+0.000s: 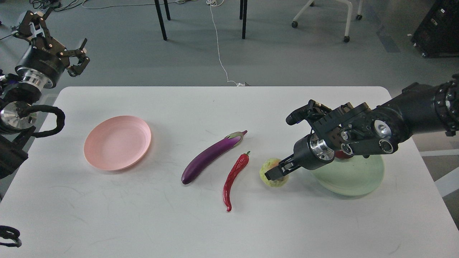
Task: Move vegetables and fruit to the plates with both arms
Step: 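Reach the right gripper to the pale peach and grasp it, then place the peach on the green plate beside the pomegranate, then withdraw the right gripper up and away from the green plate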
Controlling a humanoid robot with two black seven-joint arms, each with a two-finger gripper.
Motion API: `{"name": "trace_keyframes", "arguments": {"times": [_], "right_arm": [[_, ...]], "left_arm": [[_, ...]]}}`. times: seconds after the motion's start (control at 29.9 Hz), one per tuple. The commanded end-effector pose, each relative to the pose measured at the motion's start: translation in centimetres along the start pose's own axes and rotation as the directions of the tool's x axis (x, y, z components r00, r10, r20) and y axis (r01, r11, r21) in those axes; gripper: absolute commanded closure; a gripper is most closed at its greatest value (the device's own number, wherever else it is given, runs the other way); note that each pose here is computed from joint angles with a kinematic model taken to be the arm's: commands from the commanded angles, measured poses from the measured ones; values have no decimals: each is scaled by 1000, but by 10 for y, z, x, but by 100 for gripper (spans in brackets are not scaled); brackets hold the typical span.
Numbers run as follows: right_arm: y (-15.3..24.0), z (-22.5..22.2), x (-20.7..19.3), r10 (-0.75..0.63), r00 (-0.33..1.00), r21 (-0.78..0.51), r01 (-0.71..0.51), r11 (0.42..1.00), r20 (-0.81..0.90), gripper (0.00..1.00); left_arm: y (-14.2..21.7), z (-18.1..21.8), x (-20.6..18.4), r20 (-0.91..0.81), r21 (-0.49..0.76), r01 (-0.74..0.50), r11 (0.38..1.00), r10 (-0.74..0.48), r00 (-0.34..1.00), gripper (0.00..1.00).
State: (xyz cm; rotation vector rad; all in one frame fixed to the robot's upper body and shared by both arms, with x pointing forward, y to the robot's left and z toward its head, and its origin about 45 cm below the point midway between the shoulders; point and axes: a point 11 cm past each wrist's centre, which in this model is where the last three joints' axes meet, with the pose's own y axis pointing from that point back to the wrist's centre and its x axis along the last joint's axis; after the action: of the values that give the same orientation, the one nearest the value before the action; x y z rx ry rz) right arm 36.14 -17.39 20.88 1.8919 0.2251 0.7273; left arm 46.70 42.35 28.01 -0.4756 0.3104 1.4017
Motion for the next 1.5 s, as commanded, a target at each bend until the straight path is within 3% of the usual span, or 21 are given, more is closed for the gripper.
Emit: {"name": "trace_keyframes", "arguments": {"times": [0.0, 0.3, 0.47, 0.8, 0.9, 1.04, 1.17, 1.37, 1.47], "right_arm": [[33, 10, 23, 94, 995, -26, -93, 995, 23, 53], [78, 73, -32, 47, 998, -146, -39, 989, 50, 52], [84, 93, -72, -7, 996, -174, 23, 984, 91, 45], [79, 107, -100, -8, 986, -174, 37, 984, 165, 6], [81, 109, -98, 6, 985, -179, 24, 984, 170, 4], [85, 104, -71, 98, 981, -158, -72, 985, 166, 3], [102, 98, -6, 345, 916, -121, -326, 937, 203, 3], [135, 108, 80, 659, 676, -108, -667, 738, 330, 2], [135, 105, 108, 720, 544, -76, -774, 629, 431, 2]], "left_arm": [[0, 0, 0, 0, 0, 1, 1000, -1, 1000, 2], [-1, 1, -1, 2, 4, 5, 1000, -5, 1000, 2], [-1, 1, -1, 3, 4, 3, 1000, -3, 1000, 2], [-1, -2, -1, 6, 10, -2, 1000, 2, 1000, 2], [-1, -3, -1, 7, 12, -2, 1000, 2, 1000, 2], [-1, -2, -2, 15, 16, 0, 1000, 0, 1000, 2], [-3, -8, -10, 27, 50, 27, 998, -28, 999, 2], [-6, -41, -41, 161, 213, 125, 969, -161, 974, 2], [-7, -47, -53, 221, 260, 168, 951, -228, 948, 2]]}}
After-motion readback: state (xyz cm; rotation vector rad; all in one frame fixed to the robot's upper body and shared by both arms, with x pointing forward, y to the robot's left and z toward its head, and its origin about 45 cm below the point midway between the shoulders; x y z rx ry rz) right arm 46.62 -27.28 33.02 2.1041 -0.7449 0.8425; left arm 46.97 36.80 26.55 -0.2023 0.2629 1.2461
